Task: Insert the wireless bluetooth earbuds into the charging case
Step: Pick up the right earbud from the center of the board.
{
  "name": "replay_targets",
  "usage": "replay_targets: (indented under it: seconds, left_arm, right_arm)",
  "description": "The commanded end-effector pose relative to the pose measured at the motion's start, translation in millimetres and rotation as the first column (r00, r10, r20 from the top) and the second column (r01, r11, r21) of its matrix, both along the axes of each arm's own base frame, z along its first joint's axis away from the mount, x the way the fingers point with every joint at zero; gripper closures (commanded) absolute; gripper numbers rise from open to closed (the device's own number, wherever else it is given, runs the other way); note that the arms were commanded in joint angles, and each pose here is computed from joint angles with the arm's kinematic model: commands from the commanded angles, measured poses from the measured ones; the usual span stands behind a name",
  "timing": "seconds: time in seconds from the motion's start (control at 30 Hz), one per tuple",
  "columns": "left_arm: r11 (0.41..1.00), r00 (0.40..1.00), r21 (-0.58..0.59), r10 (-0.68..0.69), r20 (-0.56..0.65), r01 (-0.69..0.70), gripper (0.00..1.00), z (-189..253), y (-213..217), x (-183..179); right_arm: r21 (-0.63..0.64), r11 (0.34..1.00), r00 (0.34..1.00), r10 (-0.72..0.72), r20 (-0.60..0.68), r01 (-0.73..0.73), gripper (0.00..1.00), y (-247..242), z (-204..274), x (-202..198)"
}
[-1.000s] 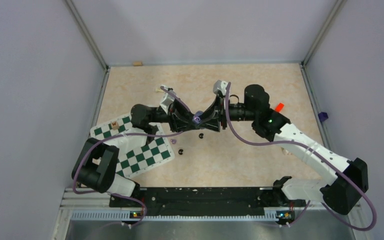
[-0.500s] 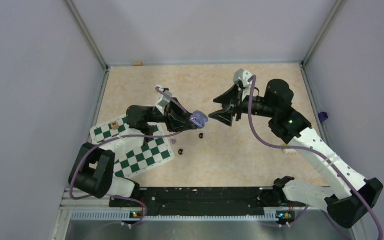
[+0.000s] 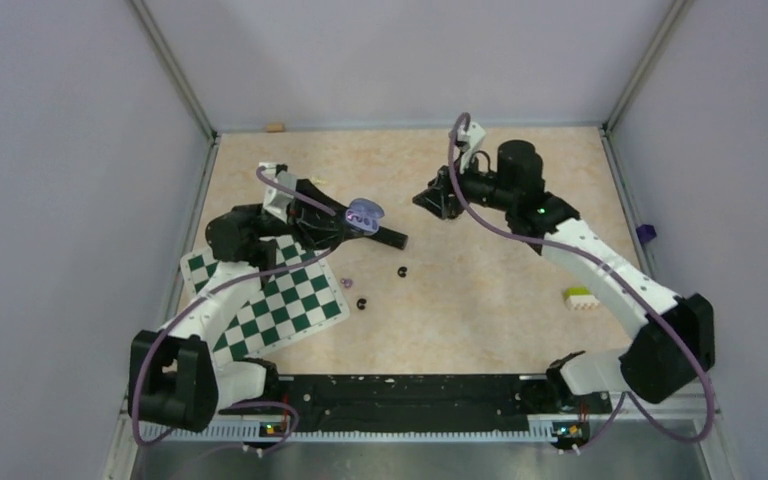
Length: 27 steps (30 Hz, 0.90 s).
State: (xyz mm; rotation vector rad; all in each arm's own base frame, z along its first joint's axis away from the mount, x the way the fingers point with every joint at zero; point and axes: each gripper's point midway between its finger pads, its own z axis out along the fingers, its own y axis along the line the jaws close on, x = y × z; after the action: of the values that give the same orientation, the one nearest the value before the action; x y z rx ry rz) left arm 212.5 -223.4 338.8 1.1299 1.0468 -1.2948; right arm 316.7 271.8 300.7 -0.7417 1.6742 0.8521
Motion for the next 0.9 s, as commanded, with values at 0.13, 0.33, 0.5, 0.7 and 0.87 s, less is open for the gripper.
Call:
replay_targets:
  seconds: [0.13, 0.33, 0.5, 0.7, 0.87]
  left_arm:
    - [0.999, 0.984, 0.035, 0.028, 0.175, -0.034, 1.0, 30.9, 21.8, -15.0]
    - [0.996, 0.979, 0.085, 0.009, 0.202, -0.027, 1.0, 42.4, 29.3, -25.9]
    - [0.991, 0.979, 0.118, 0.038, 0.199, -0.062, 1.0, 39.6, 40.0, -28.3]
    - [0.982, 0.977, 0.116, 0.131, 0.167, -0.151, 1.0, 25.0, 55.1, -15.2]
    - [0.973, 0.971, 0.11, 0.183, 0.153, -0.201, 1.0, 15.9, 60.7, -4.3]
  right_arm:
    - [-0.029, 0.993, 0.956, 0.1, -0.277, -0.112, 0.47, 64.3, -64.8, 16.5]
    - [-0.082, 0.973, 0.889, 0.16, -0.43, -0.215, 0.48, 111.8, -127.5, 15.0]
    - [-0.101, 0.96, 0.841, 0.176, -0.512, -0.263, 0.49, 137.5, -164.4, 22.4]
    - [-0.102, 0.948, 0.796, 0.191, -0.575, -0.301, 0.5, 157.5, -194.0, 16.6]
    - [-0.075, 0.941, 0.742, 0.21, -0.636, -0.33, 0.51, 168.6, -212.1, 6.5]
